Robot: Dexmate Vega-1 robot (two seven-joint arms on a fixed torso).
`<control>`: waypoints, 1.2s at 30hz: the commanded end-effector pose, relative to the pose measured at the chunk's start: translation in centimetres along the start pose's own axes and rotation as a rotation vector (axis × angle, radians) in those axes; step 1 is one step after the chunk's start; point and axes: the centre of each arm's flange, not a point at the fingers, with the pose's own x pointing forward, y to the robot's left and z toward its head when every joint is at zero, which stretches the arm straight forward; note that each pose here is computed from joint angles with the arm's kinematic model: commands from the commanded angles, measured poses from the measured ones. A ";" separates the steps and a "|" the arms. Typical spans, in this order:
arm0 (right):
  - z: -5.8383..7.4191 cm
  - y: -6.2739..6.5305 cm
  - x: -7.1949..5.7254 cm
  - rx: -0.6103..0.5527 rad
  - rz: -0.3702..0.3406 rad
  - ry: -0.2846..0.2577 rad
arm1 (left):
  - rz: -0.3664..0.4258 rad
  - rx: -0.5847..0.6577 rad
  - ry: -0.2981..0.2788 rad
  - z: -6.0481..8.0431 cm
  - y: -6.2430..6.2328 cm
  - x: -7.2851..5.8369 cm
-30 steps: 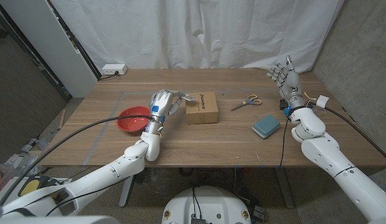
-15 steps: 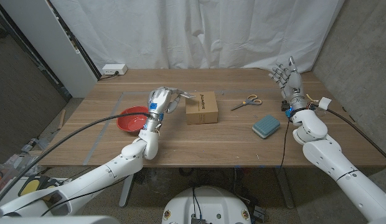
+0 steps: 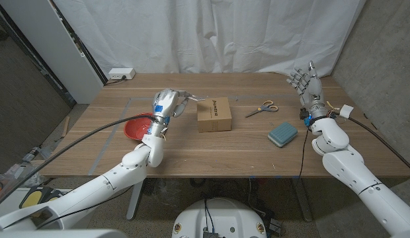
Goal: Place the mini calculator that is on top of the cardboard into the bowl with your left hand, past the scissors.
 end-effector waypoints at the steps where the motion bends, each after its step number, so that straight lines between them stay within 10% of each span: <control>1: 0.0 -0.2 -0.1 0.003 0.000 -0.004 | 0.000 0.031 0.027 -0.8 2.2 -0.3; 36: 0.6 -1.5 0.8 -0.006 0.018 -0.011 | -0.013 0.114 0.184 -1.2 6.9 -5.4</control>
